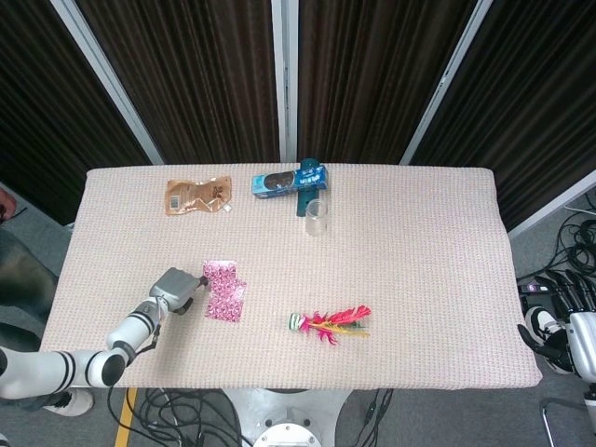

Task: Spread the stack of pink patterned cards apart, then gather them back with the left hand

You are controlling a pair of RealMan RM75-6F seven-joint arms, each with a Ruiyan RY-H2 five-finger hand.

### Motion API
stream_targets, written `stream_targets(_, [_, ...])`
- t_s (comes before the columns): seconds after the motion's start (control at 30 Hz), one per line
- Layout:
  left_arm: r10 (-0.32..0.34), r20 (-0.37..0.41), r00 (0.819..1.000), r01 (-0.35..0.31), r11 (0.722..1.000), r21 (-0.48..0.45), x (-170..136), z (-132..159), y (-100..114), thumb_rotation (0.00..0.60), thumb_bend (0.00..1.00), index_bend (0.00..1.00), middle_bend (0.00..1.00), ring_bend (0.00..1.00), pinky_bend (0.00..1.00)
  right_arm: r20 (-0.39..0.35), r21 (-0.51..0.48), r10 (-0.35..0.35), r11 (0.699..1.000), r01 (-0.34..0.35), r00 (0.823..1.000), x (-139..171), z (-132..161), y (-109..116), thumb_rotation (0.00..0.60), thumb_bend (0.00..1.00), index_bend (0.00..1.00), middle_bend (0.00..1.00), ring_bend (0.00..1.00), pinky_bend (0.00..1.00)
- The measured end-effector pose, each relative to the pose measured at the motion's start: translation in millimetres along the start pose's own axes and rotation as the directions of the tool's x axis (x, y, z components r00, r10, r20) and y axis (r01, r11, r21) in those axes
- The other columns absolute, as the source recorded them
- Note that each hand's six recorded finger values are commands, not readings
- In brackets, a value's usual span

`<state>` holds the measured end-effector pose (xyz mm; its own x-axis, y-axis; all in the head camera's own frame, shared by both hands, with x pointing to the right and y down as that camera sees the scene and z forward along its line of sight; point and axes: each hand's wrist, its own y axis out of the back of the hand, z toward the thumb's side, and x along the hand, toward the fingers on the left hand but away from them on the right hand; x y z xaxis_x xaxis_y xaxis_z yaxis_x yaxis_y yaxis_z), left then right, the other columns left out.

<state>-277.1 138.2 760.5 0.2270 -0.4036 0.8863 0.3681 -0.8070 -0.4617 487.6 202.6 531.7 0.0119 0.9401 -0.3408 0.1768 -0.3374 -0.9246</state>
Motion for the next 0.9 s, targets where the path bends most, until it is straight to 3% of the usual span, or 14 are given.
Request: stream_targets(0.9, [0.004, 0.07, 0.998, -0.008, 0.999, 0.05, 2, 43, 22, 0.6, 0.61, 0.26, 0.89, 0.95, 0.98, 0.019, -0.001, -0.001, 1.0, 0.001, 1.0, 4, -8, 1, 0.449, 0.2, 0.16, 0.1, 0.01, 0.0])
